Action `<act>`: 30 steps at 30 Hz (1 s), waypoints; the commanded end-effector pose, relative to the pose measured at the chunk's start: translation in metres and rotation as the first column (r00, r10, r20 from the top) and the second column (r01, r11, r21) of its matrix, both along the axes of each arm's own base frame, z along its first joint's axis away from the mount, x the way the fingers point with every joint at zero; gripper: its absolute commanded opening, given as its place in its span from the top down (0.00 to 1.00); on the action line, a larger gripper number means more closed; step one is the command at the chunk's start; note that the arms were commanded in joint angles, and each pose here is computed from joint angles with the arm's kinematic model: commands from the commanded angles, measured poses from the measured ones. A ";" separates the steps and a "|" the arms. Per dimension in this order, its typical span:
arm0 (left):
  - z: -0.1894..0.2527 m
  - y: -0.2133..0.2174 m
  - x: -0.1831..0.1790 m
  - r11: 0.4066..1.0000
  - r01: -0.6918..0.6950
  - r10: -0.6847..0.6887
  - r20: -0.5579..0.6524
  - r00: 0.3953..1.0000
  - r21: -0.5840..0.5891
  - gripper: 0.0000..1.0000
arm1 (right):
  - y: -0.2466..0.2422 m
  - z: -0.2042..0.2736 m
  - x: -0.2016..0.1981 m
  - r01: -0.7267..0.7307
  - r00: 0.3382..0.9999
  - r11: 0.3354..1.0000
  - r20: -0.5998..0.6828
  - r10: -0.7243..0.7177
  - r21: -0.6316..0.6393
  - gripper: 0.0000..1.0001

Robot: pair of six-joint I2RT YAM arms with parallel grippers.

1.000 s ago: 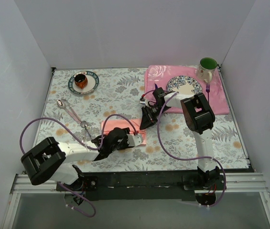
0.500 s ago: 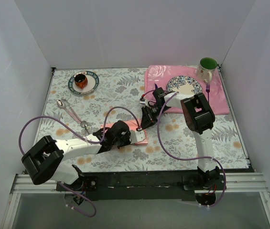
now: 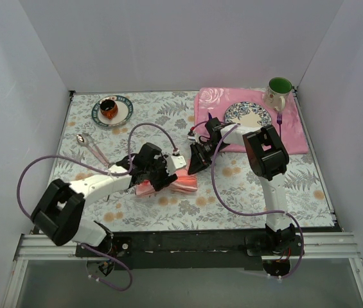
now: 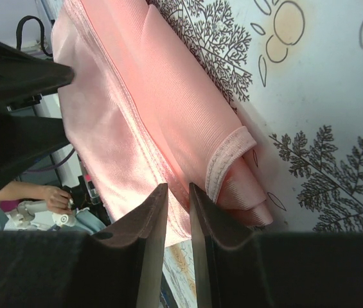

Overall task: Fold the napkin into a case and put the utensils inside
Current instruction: Smooth out the 2/3-rectangle-folded napkin.

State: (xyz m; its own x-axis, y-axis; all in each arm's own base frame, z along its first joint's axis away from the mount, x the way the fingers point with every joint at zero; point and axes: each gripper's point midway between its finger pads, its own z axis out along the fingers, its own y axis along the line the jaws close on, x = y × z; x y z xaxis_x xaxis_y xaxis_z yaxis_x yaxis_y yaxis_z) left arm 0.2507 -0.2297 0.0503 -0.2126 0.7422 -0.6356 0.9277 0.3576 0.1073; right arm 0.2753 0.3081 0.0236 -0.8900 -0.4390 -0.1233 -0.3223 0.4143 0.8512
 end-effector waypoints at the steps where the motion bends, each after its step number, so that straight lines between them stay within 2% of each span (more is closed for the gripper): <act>1: 0.036 0.011 -0.023 0.994 0.062 -0.053 0.091 0.994 -0.093 0.43 | -0.027 -0.070 -0.001 -0.035 0.993 0.969 0.102 0.061 -0.246 0.70; 2: 0.037 0.017 -0.027 0.994 0.068 -0.058 0.107 0.993 -0.087 0.39 | -0.027 -0.070 -0.001 -0.034 0.993 0.969 0.100 0.060 -0.245 0.70; 3: 0.049 0.022 -0.028 0.992 0.095 -0.078 0.174 0.982 -0.087 0.36 | -0.027 -0.070 -0.001 -0.034 0.993 0.969 0.100 0.060 -0.244 0.70; 5: 0.036 0.040 -0.039 0.995 0.093 -0.084 0.176 0.981 -0.044 0.29 | -0.027 -0.069 -0.001 -0.032 0.993 0.969 0.101 0.058 -0.243 0.70; 6: 0.041 0.046 -0.041 0.992 0.118 -0.107 0.218 0.970 -0.038 0.27 | -0.027 -0.070 -0.001 -0.031 0.993 0.969 0.100 0.057 -0.245 0.70; 8: 0.029 0.060 -0.050 0.991 0.131 -0.130 0.200 0.971 0.006 0.16 | -0.027 -0.070 -0.002 -0.031 0.993 0.969 0.100 0.057 -0.245 0.70; 12: 0.013 0.081 -0.053 0.983 0.148 -0.172 0.250 0.953 0.111 0.13 | -0.028 -0.071 -0.004 -0.034 0.994 0.968 0.091 0.058 -0.249 0.70; 15: 0.000 0.099 -0.049 0.968 0.142 -0.203 0.312 0.928 0.205 0.17 | -0.027 -0.071 -0.003 -0.032 0.994 0.968 0.094 0.057 -0.248 0.70; 22: -0.012 0.112 -0.042 0.951 0.136 -0.246 0.410 0.878 0.278 0.30 | -0.027 -0.073 -0.004 -0.035 0.994 0.968 0.091 0.059 -0.249 0.70; 23: -0.012 0.111 -0.040 0.951 0.133 -0.245 0.420 0.874 0.278 0.34 | -0.027 -0.073 -0.005 -0.037 0.995 0.967 0.084 0.060 -0.252 0.70; 24: -0.011 0.109 -0.037 0.952 0.134 -0.246 0.428 0.870 0.275 0.42 | -0.027 -0.073 -0.005 -0.038 0.994 0.967 0.086 0.062 -0.251 0.70; 26: -0.009 0.104 -0.035 0.955 0.138 -0.244 0.427 0.871 0.264 0.50 | -0.027 -0.073 -0.005 -0.037 0.994 0.967 0.087 0.061 -0.252 0.70; 30: -0.004 0.095 -0.034 0.964 0.141 -0.219 0.367 0.904 0.227 0.72 | -0.027 -0.072 -0.004 -0.039 0.994 0.966 0.091 0.064 -0.254 0.70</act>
State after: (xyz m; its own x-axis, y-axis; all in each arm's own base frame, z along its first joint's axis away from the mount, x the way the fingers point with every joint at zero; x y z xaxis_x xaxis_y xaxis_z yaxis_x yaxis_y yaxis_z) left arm 0.2068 -0.1240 0.0309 0.1791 0.8751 -0.4496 0.8434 0.0988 0.5282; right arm 0.2752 0.3084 0.0236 -0.8894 -0.4402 -0.1236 -0.3237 0.4153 0.8502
